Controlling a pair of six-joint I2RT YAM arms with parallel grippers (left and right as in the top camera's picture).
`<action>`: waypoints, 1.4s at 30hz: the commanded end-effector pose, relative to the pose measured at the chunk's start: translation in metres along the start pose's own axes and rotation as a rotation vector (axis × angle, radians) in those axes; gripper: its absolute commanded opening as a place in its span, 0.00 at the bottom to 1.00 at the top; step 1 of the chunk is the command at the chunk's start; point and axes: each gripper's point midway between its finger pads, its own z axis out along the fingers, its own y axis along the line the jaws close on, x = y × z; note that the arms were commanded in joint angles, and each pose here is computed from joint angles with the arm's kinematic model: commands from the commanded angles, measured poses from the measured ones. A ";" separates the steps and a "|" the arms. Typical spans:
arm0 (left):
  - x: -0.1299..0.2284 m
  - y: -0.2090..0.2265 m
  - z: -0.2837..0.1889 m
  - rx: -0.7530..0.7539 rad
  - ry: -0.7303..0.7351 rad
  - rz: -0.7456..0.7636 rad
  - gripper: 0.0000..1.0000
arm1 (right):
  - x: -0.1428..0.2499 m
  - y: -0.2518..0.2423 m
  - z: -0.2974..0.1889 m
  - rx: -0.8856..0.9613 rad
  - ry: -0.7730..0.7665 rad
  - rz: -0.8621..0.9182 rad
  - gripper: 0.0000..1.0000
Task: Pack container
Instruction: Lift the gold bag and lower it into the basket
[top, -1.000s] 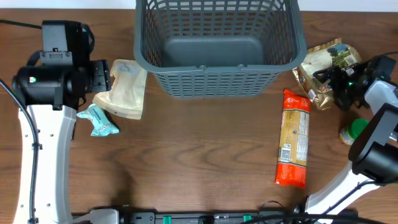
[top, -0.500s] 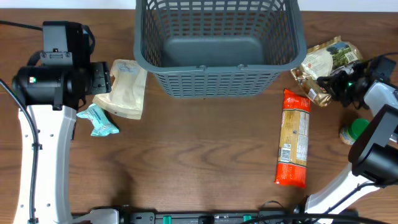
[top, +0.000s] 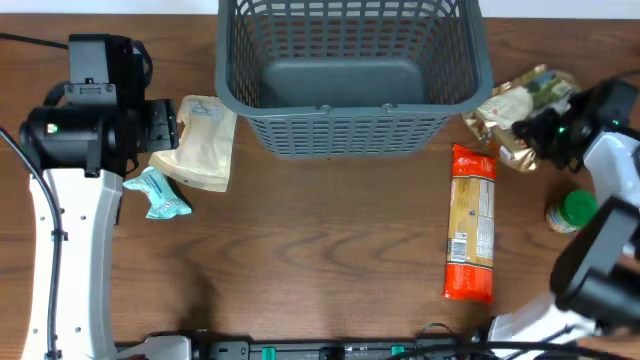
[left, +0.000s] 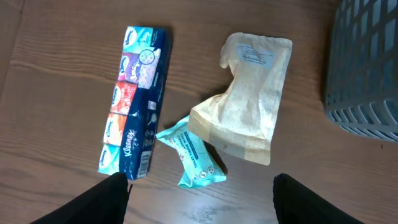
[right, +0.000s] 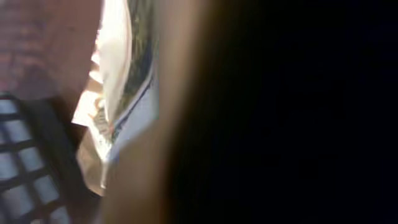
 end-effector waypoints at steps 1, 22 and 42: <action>-0.002 0.003 -0.001 -0.010 -0.004 0.002 0.74 | -0.055 0.054 -0.104 0.008 -0.344 -0.150 0.01; -0.002 0.003 -0.001 -0.010 -0.004 0.002 0.73 | 0.000 0.255 -0.308 -0.467 -0.649 -0.735 0.01; -0.001 0.003 -0.001 -0.010 0.000 0.002 0.73 | 0.067 0.360 -0.212 -0.276 -0.419 -1.563 0.01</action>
